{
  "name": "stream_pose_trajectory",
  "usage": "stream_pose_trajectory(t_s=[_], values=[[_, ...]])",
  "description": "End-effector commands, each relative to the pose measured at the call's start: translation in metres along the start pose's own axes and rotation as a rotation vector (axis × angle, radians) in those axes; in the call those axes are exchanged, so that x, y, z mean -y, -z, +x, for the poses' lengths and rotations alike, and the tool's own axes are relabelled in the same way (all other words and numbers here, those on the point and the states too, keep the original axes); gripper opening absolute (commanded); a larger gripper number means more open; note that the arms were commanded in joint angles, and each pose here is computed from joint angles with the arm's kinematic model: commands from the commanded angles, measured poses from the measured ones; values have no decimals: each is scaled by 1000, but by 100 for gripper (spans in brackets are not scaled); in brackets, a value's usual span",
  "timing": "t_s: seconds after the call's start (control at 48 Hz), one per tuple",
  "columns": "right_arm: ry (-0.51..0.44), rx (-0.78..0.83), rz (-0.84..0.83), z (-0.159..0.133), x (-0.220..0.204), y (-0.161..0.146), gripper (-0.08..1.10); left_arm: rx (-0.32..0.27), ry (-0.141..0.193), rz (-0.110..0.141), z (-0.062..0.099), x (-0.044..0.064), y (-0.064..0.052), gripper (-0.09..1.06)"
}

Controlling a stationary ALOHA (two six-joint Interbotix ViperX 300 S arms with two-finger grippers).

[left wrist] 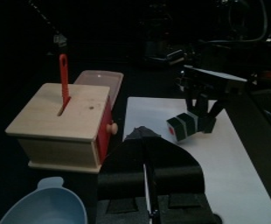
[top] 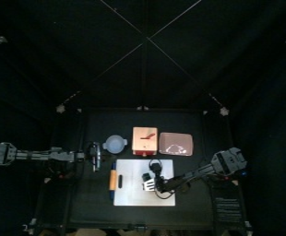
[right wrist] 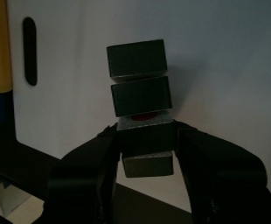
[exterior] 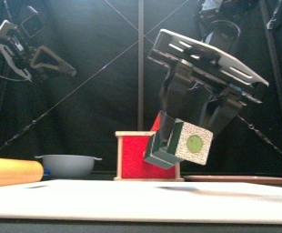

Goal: Place sushi on board then cut the sushi with the knife then place the pieces on the plate
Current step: Pick knife at handle with right hand

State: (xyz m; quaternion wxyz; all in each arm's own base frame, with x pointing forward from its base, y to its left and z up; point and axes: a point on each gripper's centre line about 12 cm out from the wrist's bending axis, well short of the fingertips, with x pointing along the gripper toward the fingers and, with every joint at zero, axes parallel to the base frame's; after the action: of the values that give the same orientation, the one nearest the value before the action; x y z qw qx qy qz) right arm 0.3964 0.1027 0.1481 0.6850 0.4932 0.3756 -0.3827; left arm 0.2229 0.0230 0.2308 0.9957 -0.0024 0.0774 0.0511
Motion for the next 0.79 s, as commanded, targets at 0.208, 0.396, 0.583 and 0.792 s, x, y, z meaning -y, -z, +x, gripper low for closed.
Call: stream_pose_trajectory(t_s=[0.208, 0.396, 0.583, 0.792], values=[[47, 37, 40, -6, -14, -3, 69, 29, -3, 4, -2, -1, -7, 0], [89, 49, 47, 8, -17, -2, 80, 38, 0, 9, -4, 0, -9, 0], [82, 70, 49, 15, -22, -12, 85, 37, 1, 14, -4, 0, -8, 0], [69, 96, 39, 8, -25, -23, 91, 31, 1, 14, -5, 0, -5, 0]])
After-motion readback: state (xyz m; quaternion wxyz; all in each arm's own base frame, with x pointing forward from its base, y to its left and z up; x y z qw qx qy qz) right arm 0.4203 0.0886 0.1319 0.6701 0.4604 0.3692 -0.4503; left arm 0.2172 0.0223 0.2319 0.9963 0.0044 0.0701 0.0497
